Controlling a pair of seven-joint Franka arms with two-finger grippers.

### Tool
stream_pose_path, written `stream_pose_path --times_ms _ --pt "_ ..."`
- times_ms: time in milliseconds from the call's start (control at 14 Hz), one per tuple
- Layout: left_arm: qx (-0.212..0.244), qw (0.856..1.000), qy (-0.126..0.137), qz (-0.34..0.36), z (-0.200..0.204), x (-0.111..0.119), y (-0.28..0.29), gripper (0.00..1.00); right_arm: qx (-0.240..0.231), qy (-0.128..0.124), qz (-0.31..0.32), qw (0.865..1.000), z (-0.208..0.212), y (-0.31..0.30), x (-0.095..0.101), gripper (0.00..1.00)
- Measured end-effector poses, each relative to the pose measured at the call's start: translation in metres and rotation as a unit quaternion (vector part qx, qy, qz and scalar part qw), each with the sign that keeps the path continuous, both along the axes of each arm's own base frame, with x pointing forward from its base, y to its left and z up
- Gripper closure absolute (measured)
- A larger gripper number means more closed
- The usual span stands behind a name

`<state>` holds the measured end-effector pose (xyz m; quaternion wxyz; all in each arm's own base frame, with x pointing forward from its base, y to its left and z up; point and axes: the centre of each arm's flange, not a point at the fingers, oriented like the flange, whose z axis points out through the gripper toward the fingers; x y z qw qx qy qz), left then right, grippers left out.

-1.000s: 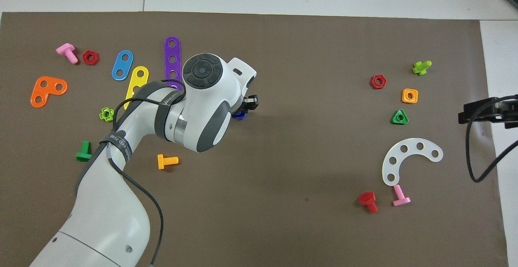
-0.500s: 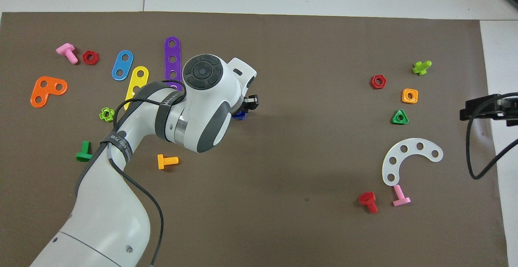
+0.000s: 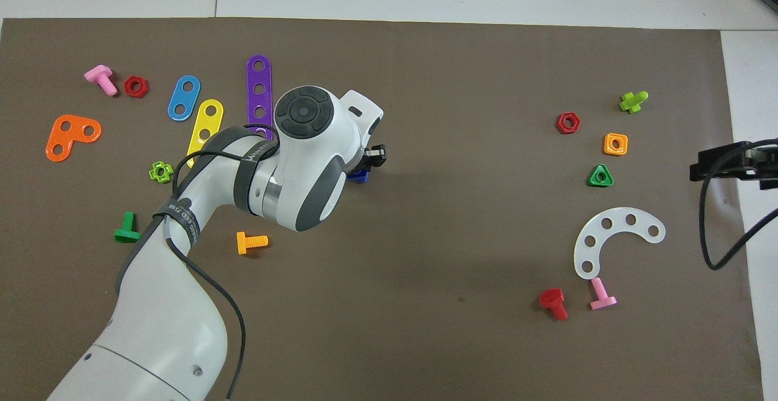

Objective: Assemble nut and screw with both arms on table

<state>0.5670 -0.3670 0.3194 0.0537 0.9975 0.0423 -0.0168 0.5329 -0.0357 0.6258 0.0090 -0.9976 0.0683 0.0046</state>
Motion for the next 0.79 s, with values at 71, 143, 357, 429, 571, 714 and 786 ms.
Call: stream_pose_path --times_ms 71,143,357,429,571,714,786 --pt "0.000 1.000 0.000 0.000 -0.002 -0.001 0.000 0.52 0.000 0.000 0.000 1.000 0.000 0.000 0.000 0.00" --pt "0.000 1.000 -0.001 0.000 -0.002 -0.001 0.000 0.52 0.000 0.000 0.000 1.000 0.000 0.000 0.000 0.00" --pt "-0.004 1.000 -0.010 0.002 -0.007 -0.001 0.001 0.52 0.000 0.000 0.000 1.000 0.000 0.000 0.000 0.00" --pt "-0.004 1.000 -0.011 0.002 -0.009 -0.002 0.000 0.44 0.000 0.000 0.000 1.000 0.000 0.000 0.000 0.00" --pt "-0.005 1.000 -0.013 0.001 -0.009 -0.003 -0.001 0.19 0.000 0.000 0.000 1.000 0.000 0.000 0.000 0.00" --pt "-0.005 1.000 -0.015 0.003 -0.007 -0.001 0.001 0.00 0.000 0.000 0.000 1.000 0.000 0.000 0.000 0.00" --pt "-0.005 1.000 -0.016 0.005 0.001 0.004 0.003 0.00 0.000 0.000 0.000 1.000 0.000 0.000 0.000 0.00"
